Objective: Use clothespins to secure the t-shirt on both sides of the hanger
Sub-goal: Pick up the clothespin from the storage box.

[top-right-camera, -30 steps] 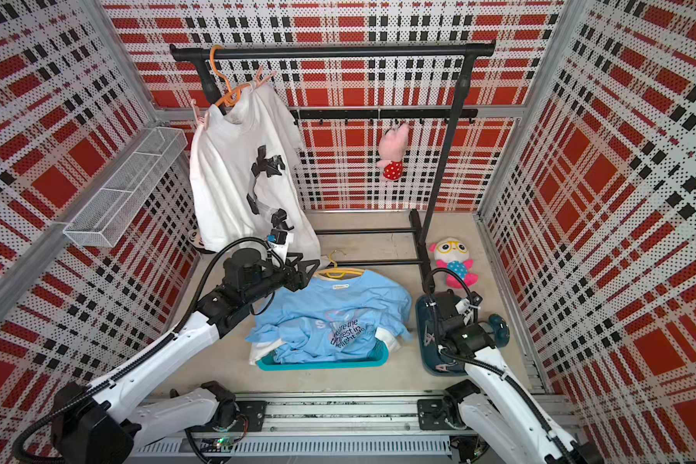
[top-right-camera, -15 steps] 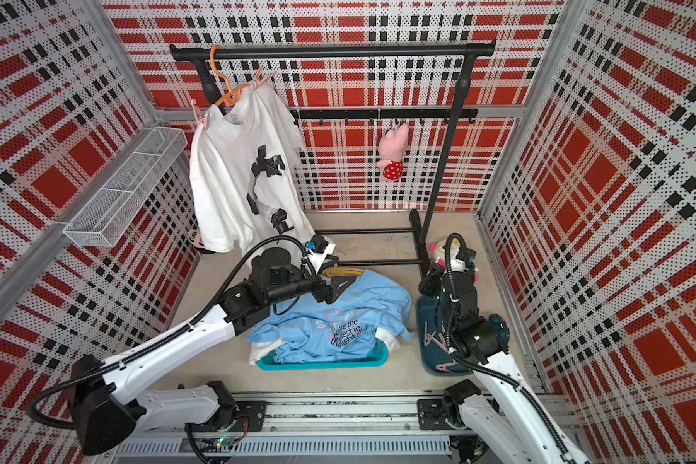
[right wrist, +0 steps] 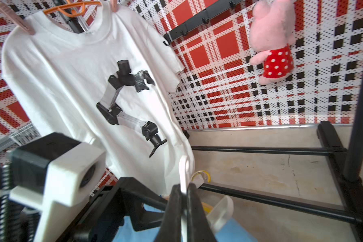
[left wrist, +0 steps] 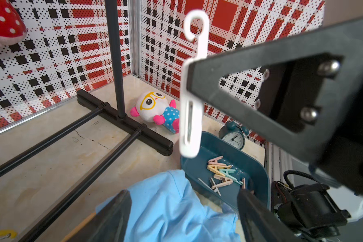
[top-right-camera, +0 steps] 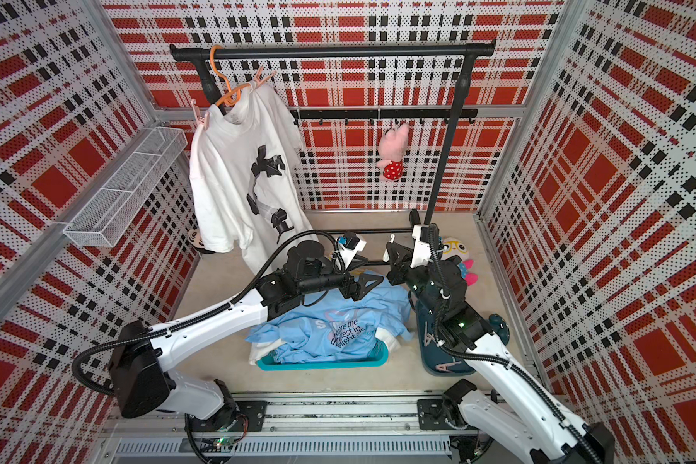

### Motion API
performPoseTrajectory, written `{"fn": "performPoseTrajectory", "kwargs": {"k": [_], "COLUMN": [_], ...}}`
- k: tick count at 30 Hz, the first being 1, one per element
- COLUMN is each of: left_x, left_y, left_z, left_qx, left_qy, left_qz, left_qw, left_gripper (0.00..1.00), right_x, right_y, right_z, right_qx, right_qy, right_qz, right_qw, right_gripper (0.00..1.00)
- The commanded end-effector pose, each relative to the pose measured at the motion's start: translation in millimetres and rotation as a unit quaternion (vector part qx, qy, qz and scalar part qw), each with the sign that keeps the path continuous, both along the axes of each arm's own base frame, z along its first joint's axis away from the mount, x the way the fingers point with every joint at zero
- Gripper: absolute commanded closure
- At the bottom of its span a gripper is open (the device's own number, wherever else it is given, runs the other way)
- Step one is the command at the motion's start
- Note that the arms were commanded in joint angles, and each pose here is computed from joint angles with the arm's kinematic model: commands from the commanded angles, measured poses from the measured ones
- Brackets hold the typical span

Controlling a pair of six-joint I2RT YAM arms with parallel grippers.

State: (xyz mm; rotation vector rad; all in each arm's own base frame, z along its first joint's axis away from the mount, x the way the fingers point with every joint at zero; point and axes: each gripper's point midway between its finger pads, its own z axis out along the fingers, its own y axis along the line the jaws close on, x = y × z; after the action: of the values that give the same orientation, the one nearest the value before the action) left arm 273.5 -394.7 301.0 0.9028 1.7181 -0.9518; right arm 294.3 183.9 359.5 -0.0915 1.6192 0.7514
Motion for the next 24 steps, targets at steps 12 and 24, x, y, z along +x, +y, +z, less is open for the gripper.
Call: {"fn": "performPoseTrajectory", "kwargs": {"k": [12, 24], "left_x": [14, 9], "left_y": [-4, -9], "left_z": [27, 30], "left_qx": [-0.020, -0.024], "left_qy": [-0.021, -0.019], "left_qz": [0.027, 0.013], "left_qw": [0.999, 0.999], "left_gripper": [0.42, 0.63], "right_x": [-17, -21], "right_y": [16, 37], "right_z": [18, 21], "right_qx": [0.023, 0.005], "right_qy": [-0.011, -0.018], "right_qz": [0.043, 0.075], "right_qw": [0.999, 0.997], "right_gripper": [1.00, 1.00]}}
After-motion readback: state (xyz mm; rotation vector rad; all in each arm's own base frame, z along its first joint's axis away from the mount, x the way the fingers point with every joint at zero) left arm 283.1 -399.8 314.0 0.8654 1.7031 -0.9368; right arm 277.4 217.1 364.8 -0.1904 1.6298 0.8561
